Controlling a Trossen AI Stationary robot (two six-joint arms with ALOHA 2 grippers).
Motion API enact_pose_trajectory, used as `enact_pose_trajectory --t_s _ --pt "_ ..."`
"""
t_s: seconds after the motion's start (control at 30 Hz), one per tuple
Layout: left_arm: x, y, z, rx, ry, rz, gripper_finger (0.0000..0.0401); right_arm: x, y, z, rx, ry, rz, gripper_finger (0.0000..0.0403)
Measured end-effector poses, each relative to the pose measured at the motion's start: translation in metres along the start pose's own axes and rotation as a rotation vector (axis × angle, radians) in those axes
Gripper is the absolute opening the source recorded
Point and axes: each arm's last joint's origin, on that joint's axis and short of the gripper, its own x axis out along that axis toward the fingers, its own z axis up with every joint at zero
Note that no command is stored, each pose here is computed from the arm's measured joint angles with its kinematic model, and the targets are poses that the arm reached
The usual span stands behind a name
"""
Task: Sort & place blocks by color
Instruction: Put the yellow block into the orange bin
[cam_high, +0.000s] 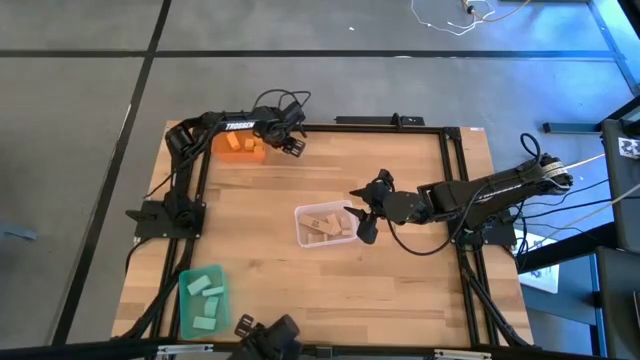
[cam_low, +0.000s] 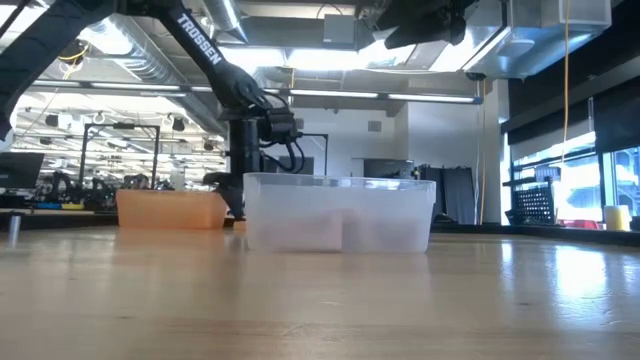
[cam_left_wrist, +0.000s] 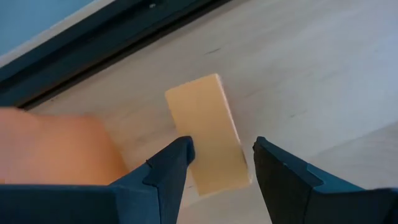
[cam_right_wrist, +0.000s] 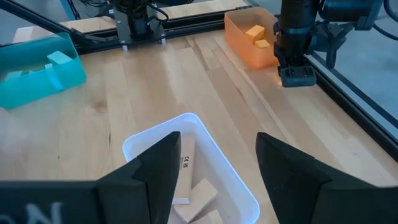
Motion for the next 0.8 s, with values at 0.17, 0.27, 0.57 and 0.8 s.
enact_pose_trajectory --t_s 0.17,0.27,0.57,0.8 --pt "-0.002 -0.010 -0.006 0.043 0.031 -0.051 0.0174 0.000 0.000 0.000 0.000 0.001 0.000 0.0209" --pt "-0.004 -0.015 -0.011 0.062 0.071 -0.083 0.0174 0.000 0.000 0.000 -0.001 0.001 0.000 0.0209" --pt "-0.018 -0.029 -0.021 0.132 0.035 -0.018 0.0174 0.000 0.000 0.000 -0.002 0.002 -0.001 0.0209" --pt "-0.047 -0.035 -0.021 0.141 -0.054 -0.029 0.0174 0.000 0.000 0.000 -0.005 0.004 -0.002 0.0209"
